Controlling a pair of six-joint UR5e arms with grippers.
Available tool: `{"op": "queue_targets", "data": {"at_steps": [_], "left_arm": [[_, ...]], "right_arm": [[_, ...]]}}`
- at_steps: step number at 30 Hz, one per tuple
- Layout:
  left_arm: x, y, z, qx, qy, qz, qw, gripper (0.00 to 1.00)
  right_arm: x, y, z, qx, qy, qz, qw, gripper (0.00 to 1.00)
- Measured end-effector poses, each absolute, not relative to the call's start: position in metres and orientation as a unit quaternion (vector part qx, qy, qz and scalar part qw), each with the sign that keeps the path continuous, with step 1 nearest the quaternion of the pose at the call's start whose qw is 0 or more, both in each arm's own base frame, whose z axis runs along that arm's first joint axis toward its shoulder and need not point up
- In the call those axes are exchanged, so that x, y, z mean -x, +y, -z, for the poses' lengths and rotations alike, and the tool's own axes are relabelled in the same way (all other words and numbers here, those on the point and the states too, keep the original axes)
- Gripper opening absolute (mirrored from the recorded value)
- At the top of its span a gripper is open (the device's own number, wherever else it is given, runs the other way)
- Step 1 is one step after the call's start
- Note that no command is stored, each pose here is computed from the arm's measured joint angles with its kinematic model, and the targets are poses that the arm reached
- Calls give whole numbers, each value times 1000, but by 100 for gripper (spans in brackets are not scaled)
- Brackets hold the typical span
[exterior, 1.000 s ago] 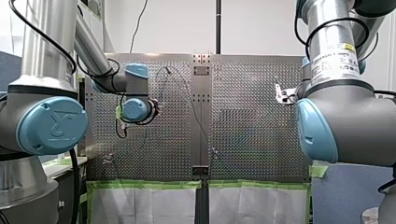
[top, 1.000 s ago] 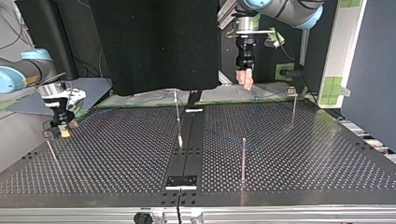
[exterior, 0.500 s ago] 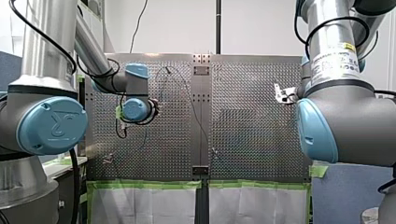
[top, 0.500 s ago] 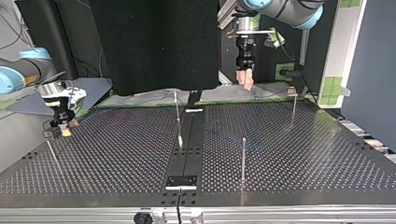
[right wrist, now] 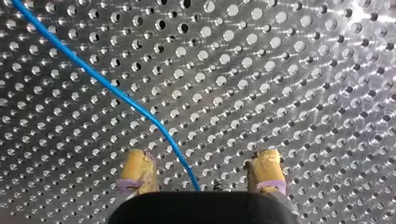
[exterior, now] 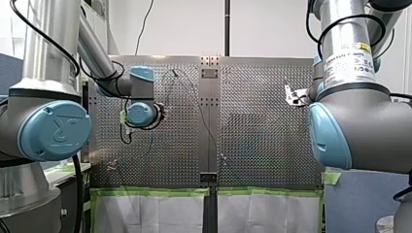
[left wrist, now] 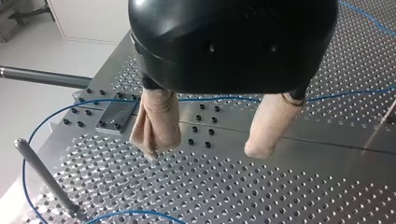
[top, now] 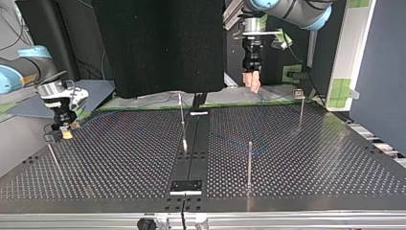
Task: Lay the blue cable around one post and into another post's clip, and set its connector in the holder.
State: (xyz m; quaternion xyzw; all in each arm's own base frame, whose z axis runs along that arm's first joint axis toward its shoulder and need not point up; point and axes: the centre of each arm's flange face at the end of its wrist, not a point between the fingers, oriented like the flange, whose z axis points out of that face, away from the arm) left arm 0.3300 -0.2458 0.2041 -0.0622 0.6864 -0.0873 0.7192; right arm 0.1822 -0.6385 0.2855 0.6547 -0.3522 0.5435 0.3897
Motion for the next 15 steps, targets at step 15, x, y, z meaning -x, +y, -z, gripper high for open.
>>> {"op": "queue_targets", "data": {"at_steps": [15], "left_arm": [[-330, -245, -204, 68, 686, 92, 718, 100]], "right_arm": [[-195, -605, -295, -649, -329, -565, 389, 100]]}}
